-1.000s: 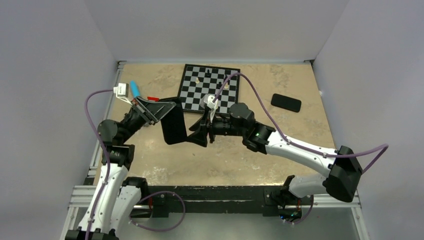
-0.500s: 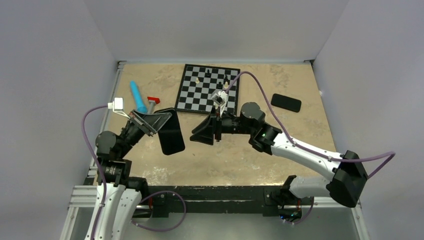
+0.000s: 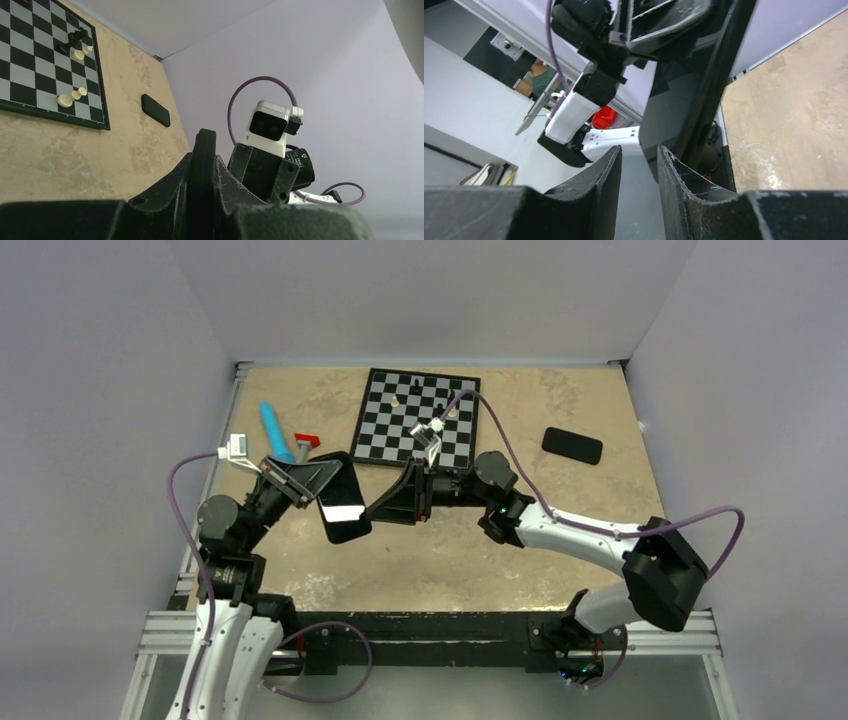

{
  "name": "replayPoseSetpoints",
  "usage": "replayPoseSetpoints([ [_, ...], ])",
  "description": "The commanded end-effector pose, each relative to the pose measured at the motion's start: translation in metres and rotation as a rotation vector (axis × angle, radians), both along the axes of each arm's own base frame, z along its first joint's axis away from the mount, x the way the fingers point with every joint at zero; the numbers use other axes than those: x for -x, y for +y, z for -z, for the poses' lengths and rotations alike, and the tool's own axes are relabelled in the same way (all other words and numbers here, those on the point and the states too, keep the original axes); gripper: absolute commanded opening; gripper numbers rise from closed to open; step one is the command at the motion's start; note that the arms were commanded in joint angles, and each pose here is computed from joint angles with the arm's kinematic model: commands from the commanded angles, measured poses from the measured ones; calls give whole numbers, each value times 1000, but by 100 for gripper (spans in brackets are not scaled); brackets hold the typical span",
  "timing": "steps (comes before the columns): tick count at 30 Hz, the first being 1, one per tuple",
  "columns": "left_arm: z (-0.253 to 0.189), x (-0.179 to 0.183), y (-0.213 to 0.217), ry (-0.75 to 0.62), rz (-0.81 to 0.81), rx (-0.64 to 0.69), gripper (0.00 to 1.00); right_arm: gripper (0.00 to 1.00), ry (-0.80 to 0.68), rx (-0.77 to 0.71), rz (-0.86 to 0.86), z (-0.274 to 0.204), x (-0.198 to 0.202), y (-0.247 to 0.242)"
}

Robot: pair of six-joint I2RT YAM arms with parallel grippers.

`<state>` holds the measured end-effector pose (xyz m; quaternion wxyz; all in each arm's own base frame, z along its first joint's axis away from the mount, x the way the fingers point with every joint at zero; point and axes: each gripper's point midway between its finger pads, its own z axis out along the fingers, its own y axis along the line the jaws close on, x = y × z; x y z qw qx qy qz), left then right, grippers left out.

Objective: Take the phone out of the phone case
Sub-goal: Remove the phone case from the phone.

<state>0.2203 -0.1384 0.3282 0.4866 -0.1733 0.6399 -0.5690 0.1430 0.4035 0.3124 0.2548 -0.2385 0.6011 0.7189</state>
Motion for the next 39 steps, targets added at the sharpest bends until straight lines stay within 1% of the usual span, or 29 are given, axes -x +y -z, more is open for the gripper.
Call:
replayPoseSetpoints([
  [1,-25,1,-1,-81,9,71,0,37,-22,-74,-30,-21,14,3],
  [5,-28,2,-2,-97,22,86,0,41,-8,-55,-16,-11,11,8],
  [7,-28,4,-2,-100,23,82,0,44,-24,-44,8,-9,9,7],
  [12,-30,7,-1,-106,14,65,0,48,-76,67,133,4,-7,-1],
  [16,-34,9,0,-123,9,49,0,48,-72,104,161,8,-10,-3],
  [18,-34,9,0,-124,4,43,0,48,-59,106,147,8,-10,0],
  [26,-33,7,0,-120,6,47,0,42,-25,51,63,4,5,13],
  [31,-30,6,-1,-114,14,49,0,40,-18,37,57,3,7,16],
  [33,-27,7,-2,-111,19,47,0,41,-27,40,72,4,6,14],
  [36,-28,9,-2,-118,16,41,0,48,-60,93,144,9,-3,7],
  [39,-29,9,1,-124,-1,15,0,50,-82,112,178,7,-4,0],
])
